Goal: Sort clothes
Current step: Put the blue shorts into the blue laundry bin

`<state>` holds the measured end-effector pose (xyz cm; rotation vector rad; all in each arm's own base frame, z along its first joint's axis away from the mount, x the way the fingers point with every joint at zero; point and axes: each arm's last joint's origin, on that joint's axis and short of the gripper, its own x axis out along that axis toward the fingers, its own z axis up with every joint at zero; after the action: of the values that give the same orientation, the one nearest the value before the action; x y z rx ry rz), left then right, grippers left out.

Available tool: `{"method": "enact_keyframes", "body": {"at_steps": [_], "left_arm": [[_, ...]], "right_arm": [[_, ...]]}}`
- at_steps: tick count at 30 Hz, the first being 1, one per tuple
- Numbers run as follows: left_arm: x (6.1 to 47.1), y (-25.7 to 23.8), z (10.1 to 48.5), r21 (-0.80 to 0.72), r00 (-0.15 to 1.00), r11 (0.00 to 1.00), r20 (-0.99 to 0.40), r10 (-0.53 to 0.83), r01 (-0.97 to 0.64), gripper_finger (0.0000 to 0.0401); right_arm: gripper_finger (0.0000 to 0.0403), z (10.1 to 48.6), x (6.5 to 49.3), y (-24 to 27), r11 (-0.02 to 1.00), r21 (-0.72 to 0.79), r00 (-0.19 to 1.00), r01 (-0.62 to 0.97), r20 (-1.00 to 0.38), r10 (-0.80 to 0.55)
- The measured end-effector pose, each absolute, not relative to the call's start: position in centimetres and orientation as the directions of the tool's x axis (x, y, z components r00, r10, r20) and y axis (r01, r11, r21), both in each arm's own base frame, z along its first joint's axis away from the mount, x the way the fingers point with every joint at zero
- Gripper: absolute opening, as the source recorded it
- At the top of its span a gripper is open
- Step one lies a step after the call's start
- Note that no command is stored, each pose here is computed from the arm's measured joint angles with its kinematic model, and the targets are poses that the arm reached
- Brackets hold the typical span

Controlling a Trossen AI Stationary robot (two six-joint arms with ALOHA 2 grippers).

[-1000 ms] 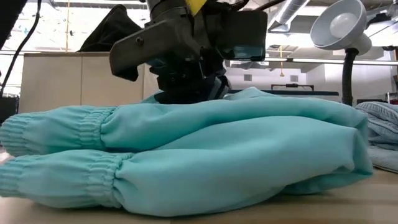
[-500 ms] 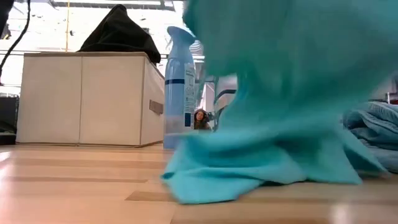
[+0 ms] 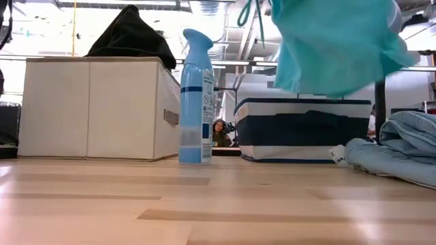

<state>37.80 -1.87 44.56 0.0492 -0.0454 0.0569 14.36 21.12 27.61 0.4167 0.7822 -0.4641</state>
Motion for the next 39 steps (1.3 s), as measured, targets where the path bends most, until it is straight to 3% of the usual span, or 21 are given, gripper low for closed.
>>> {"method": "enact_keyframes", "body": {"at_steps": [5, 10, 20, 28, 33, 36, 39], "left_arm": [[37.1, 2.3, 46.9, 0.001, 0.979, 0.981, 0.056, 0.195, -0.195, 0.0012], [37.4, 7.0, 46.3, -0.037, 0.956, 0.955, 0.007, 0.294, -0.293, 0.0012], [38.8, 12.9, 44.6, -0.148, 0.976, 0.970, 0.071, 0.204, -0.192, 0.0012], [40.0, 14.5, 42.5, -0.174, 0.997, 0.982, 0.014, 0.075, -0.071, 0.0012], [40.9, 15.6, 40.5, -0.174, 0.993, 0.979, -0.065, 0.100, -0.110, 0.0012], [41.3, 16.6, 39.4, -0.207, 0.988, 0.968, -0.097, 0.122, -0.140, 0.0038], [41.5, 17.0, 38.6, -0.223, 0.983, 0.962, -0.135, 0.128, -0.155, 0.0097]], "right_arm": [[0.0159, 27.6, 14.8, 21.0, 0.808, 0.202, 0.623, 0.553, -0.745, -0.240], [0.0159, 27.7, 15.3, 20.8, 0.794, 0.214, 0.624, 0.569, -0.742, -0.246], [0.0159, 27.7, 16.6, 19.9, 0.756, 0.233, 0.624, 0.611, -0.729, -0.280], [0.0159, 27.7, 17.5, 19.2, 0.731, 0.232, 0.612, 0.642, -0.729, -0.306], [0.0159, 27.7, 18.0, 18.7, 0.714, 0.233, 0.605, 0.660, -0.729, -0.321], [0.0159, 27.7, 18.2, 18.6, 0.708, 0.239, 0.605, 0.665, -0.728, -0.323], [0.0159, 27.7, 18.4, 18.6, 0.703, 0.242, 0.605, 0.668, -0.727, -0.324]]}}
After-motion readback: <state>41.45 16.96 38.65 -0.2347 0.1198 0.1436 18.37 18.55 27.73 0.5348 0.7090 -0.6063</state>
